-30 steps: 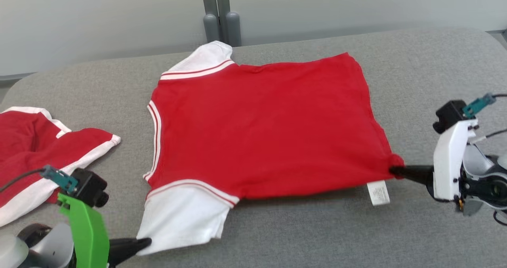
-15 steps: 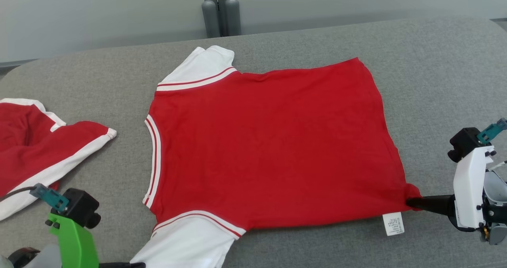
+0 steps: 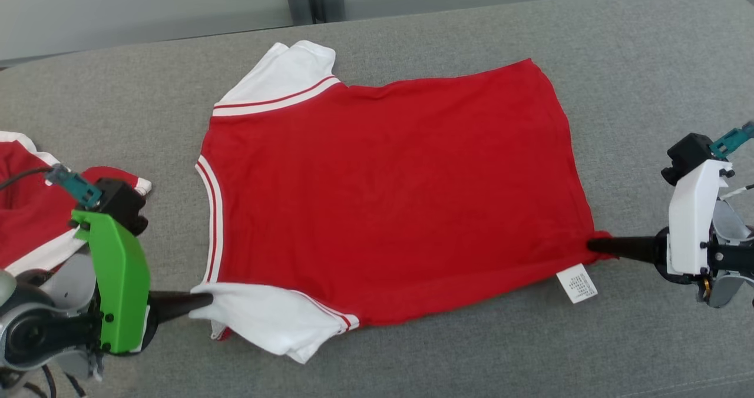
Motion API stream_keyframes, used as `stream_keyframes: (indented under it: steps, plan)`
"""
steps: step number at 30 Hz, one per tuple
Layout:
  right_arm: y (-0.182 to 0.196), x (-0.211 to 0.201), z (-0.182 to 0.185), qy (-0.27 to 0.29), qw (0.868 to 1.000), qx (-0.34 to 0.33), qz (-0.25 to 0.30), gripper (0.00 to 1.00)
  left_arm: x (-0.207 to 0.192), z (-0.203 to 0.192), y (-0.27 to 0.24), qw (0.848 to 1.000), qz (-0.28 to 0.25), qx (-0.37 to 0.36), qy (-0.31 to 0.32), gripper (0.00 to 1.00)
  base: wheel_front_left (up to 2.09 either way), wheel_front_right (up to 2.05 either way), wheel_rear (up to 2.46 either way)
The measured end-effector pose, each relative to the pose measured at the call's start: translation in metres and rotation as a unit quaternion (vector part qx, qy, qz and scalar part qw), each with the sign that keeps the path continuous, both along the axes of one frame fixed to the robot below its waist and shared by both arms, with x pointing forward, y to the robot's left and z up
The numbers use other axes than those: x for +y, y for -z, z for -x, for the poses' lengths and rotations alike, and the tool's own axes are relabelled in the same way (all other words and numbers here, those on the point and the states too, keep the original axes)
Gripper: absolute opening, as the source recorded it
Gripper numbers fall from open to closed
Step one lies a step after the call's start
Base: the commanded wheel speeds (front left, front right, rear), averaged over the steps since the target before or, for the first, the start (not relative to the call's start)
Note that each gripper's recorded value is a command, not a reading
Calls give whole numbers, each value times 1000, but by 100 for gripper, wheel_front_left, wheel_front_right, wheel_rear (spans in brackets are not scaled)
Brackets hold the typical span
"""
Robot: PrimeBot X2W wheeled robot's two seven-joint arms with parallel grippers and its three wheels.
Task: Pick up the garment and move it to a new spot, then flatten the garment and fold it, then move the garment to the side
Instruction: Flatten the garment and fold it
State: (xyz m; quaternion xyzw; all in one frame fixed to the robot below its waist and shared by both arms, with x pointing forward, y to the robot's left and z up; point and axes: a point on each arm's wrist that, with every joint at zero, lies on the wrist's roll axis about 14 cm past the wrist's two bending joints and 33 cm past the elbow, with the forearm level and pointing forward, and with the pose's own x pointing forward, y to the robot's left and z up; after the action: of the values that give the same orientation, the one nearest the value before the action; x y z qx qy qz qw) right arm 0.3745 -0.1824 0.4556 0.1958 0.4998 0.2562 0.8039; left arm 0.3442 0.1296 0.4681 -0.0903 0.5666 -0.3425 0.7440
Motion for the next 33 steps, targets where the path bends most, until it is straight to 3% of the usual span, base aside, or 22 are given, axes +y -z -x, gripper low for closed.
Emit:
stream_keyframes:
  steps: [17, 28, 29, 30, 31, 32, 33]
  plan:
    - [10, -14, -39, 70, 997, 16, -21, 0, -9, -88, 21, 999, -15, -32, -41, 0, 0, 0, 0]
    - [17, 1, -61, 70, 997, 10, -29, 0, -16, -108, 40, 998, -14, -33, -46, 0, 0, 0, 0]
    - [17, 2, -62, 71, 997, 9, -29, 5, -15, -109, 41, 998, -14, -34, -47, 0, 0, 0, 0]
    - [17, 2, -63, 72, 997, 8, -29, 20, -15, -110, 41, 998, -14, -36, -50, 0, 0, 0, 0]
    - [17, 2, -64, 72, 997, 2, -27, 44, -14, -112, 41, 998, -13, -42, -54, 25, 0, 0, 0]
    - [16, 2, -65, 73, 997, -3, -25, 91, -14, -113, 41, 997, -11, -46, -57, 91, 0, 0, 0]
    - [15, 2, -66, 74, 997, -6, -25, 100, -15, -114, 40, 997, -10, -49, -59, 100, 0, 0, 0]
